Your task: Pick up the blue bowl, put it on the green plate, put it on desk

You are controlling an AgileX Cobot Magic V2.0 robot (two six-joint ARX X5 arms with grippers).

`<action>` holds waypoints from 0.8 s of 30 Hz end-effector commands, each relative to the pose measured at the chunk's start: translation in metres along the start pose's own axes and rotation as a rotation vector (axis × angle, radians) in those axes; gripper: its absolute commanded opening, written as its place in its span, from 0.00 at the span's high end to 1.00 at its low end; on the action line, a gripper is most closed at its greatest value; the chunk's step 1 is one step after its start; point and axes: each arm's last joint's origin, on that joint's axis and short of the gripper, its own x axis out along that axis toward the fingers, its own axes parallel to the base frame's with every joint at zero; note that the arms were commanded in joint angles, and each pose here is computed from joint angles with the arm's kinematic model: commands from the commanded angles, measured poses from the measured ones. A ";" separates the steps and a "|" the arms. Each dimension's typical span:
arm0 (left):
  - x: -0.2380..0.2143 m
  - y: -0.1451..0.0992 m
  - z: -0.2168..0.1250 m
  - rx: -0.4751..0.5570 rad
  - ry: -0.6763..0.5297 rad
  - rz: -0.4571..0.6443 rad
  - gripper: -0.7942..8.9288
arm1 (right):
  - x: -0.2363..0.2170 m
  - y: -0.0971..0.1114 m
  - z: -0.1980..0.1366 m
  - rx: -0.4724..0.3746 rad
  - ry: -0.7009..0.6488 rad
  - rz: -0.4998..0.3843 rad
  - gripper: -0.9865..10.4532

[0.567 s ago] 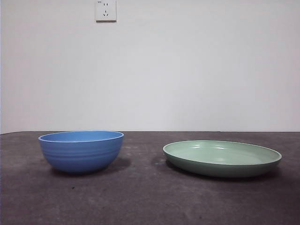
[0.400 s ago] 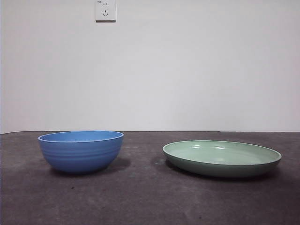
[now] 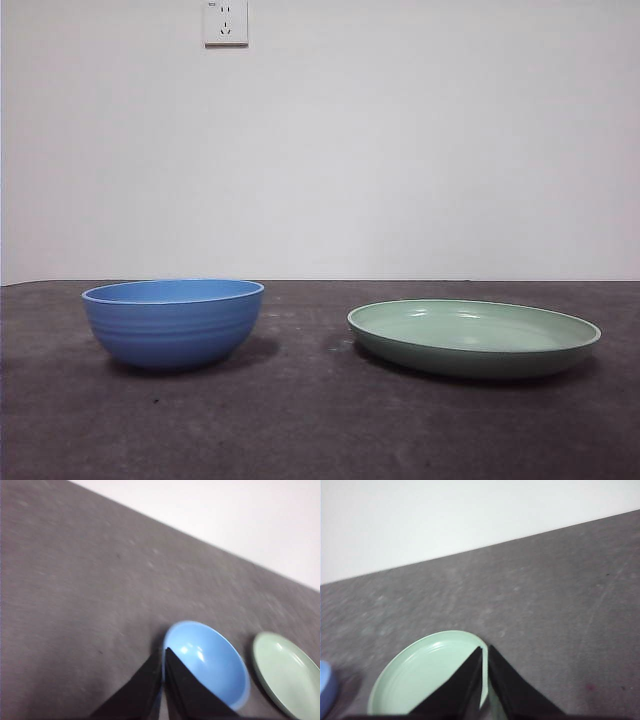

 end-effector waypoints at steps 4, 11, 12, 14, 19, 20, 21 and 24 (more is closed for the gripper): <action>0.004 -0.015 0.027 0.136 0.170 -0.090 0.91 | 0.000 0.013 0.031 -0.094 0.204 0.060 0.90; 0.012 -0.026 0.049 0.178 0.355 -0.204 0.91 | 0.009 0.022 0.055 -0.156 0.471 0.145 0.90; 0.012 -0.028 0.051 0.184 0.376 -0.214 0.91 | 0.011 0.022 0.057 -0.160 0.503 0.150 0.90; 0.013 -0.031 0.054 0.207 0.425 -0.225 0.91 | 0.012 0.024 0.060 -0.172 0.566 0.156 0.90; 0.011 -0.040 0.056 0.263 0.521 -0.269 0.91 | 0.015 0.028 0.059 -0.190 0.660 0.190 0.90; 0.011 -0.041 0.056 0.270 0.528 -0.279 0.91 | 0.015 0.029 0.058 -0.194 0.669 0.200 0.90; 0.010 -0.042 0.055 0.272 0.534 -0.284 0.91 | 0.015 0.030 0.058 -0.199 0.673 0.208 0.90; 0.010 -0.042 0.054 0.273 0.542 -0.286 0.91 | 0.014 0.032 0.057 -0.204 0.676 0.220 0.90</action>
